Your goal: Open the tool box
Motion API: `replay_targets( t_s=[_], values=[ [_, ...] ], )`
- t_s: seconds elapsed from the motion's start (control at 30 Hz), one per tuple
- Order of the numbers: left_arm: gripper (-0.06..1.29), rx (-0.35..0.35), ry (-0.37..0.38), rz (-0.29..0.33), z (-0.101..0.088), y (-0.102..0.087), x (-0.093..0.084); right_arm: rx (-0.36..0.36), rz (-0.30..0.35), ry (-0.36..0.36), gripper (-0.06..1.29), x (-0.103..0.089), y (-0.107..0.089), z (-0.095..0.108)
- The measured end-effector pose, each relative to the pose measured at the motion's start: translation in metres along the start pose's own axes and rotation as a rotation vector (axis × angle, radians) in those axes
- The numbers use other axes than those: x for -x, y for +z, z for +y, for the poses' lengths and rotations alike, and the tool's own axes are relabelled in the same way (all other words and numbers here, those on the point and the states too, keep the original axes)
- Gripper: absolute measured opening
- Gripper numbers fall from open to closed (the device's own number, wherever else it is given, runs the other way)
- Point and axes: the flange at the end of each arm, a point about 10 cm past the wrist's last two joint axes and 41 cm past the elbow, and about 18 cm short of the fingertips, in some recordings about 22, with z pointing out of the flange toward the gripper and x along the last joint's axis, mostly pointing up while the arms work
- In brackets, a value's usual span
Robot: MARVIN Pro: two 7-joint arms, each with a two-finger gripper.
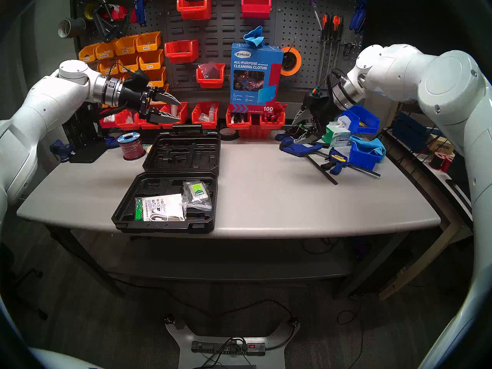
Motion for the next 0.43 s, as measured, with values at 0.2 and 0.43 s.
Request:
replay_targets(
  t_s=[0.2, 0.43],
  values=[
    [1.26, 0.025, 0.004, 0.009, 0.01, -0.001, 0.001, 0.0, 0.0, 0.0, 1.23, 0.0, 0.0, 0.0],
    [1.26, 0.014, 0.01, 0.013, 0.02, -0.001, -0.001, 0.0, 0.0, 0.0, 1.23, 0.0, 0.0, 0.0]
  ],
)
